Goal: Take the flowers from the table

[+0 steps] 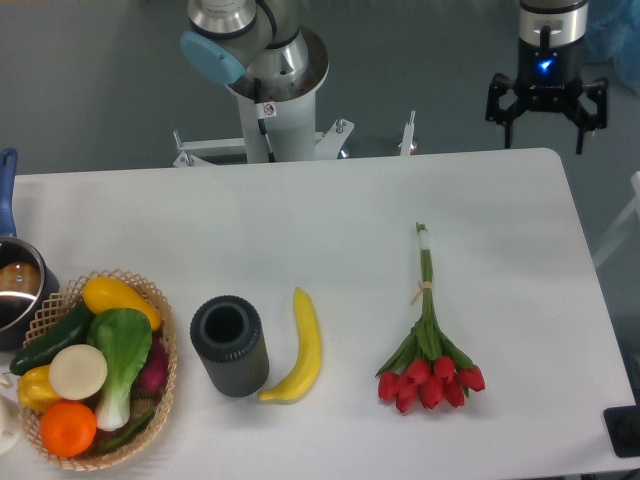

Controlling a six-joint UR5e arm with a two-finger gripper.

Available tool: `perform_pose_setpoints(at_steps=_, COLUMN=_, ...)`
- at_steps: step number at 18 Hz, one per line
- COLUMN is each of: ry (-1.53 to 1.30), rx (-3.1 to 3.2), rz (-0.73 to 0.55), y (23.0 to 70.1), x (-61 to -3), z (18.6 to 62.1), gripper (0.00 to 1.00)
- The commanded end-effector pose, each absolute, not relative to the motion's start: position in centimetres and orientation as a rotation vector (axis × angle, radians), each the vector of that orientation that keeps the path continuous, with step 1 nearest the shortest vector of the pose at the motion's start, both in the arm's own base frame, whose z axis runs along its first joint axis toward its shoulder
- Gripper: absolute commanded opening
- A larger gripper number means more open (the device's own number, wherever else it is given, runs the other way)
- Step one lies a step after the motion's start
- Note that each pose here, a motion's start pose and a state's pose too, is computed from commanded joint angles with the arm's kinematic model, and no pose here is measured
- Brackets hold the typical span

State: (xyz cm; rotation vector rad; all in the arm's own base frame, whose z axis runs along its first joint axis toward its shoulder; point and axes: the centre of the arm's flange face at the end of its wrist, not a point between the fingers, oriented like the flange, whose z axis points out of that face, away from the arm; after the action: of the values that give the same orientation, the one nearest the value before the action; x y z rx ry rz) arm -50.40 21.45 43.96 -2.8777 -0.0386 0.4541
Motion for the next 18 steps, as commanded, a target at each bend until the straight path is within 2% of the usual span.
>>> perform_pose_setpoints(at_steps=10, ry=-0.033, rx=-2.857, rz=0.447, y=22.1, x=-49.8, z=41.7, gripper=1.0)
perform_pose_setpoints(at_steps=15, ry=-0.249, rx=-2.805, rz=0.394, y=22.6, x=-49.3, z=40.3, gripper=1.0)
perform_pose_setpoints(at_steps=18, ry=-0.33, rx=-2.799, rz=0.317, y=24.6, x=-49.2, z=38.5, gripper=1.0)
